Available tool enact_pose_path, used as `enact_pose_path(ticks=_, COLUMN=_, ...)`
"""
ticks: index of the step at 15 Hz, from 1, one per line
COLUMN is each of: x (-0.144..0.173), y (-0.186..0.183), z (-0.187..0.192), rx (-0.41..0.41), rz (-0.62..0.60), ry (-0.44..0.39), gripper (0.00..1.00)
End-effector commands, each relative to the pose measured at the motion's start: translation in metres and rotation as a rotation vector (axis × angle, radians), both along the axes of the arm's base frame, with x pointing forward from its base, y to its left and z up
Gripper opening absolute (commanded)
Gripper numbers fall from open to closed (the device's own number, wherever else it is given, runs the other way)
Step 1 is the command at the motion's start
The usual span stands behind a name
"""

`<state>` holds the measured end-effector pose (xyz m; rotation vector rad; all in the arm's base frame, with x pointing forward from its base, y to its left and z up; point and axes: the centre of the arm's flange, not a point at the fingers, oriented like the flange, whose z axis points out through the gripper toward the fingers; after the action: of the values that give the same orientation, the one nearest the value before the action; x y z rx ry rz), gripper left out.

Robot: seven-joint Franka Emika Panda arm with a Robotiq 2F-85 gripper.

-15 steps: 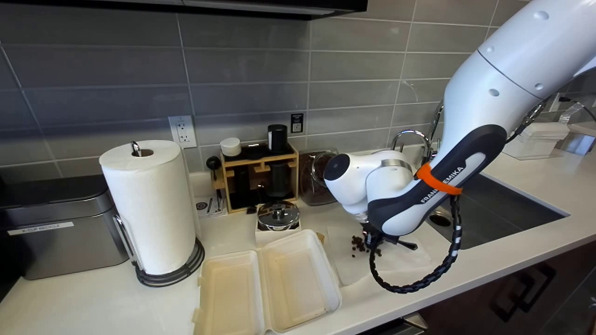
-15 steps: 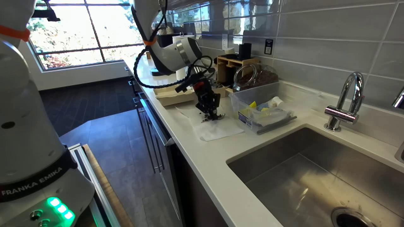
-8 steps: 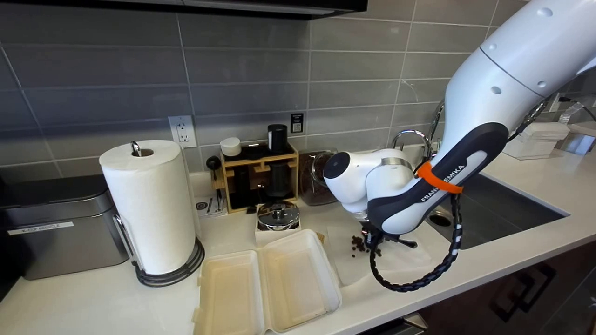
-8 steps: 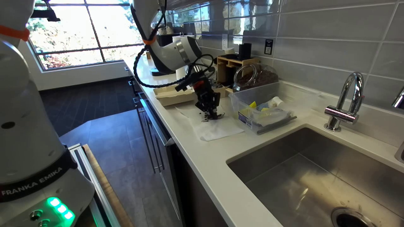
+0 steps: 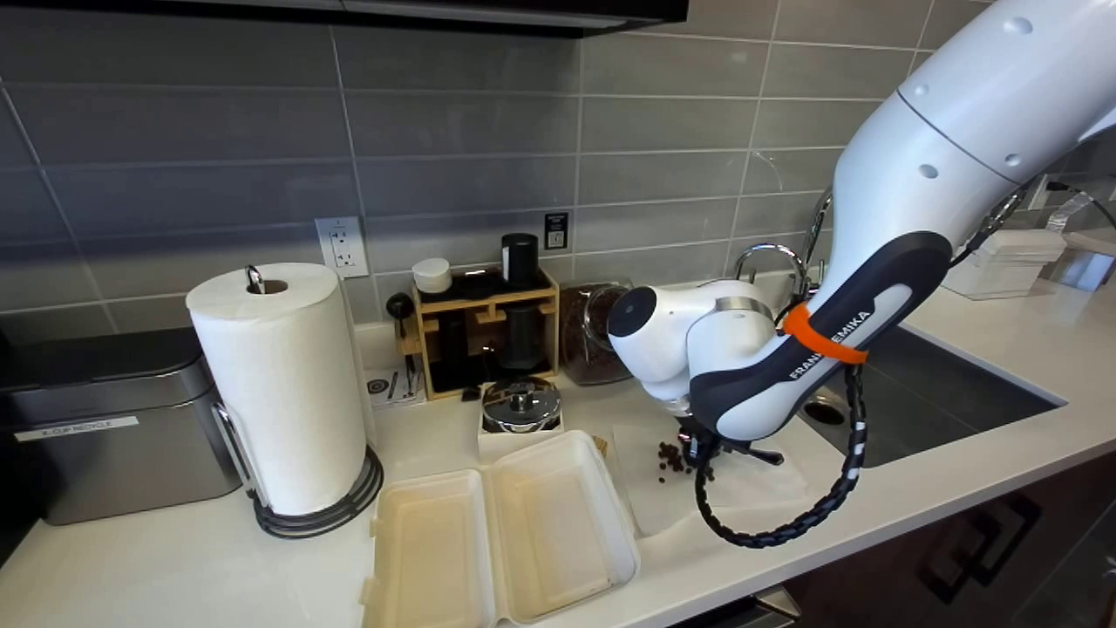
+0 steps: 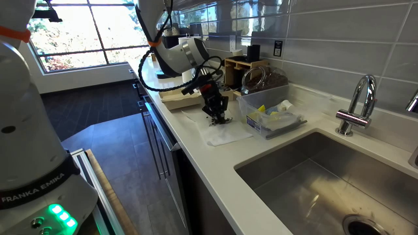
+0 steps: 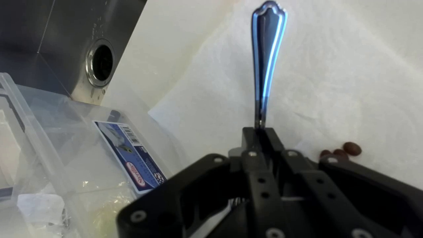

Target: Use the silver spoon to remove some of the contents on the napkin and put them in the takeaway pack

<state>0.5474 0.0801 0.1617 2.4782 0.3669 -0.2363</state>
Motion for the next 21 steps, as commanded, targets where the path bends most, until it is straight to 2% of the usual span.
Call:
enact_pose_path(ticks=1, x=-0.009, y=0.002, z=0.002, rx=0.013, rz=0.052, ry=0.037, gripper=0.02)
enact_pose_path(ticks=12, x=-0.015, y=0.005, z=0.009, rx=0.089, rz=0.119, ry=0.112, gripper=0.02)
enact_pose_path(ticks=16, x=-0.014, y=0.002, z=0.011, rx=0.148, rz=0.126, ry=0.14, gripper=0.02)
enact_pose_path(ticks=21, x=-0.011, y=-0.003, z=0.015, rx=0.261, rz=0.125, ry=0.152, gripper=0.02)
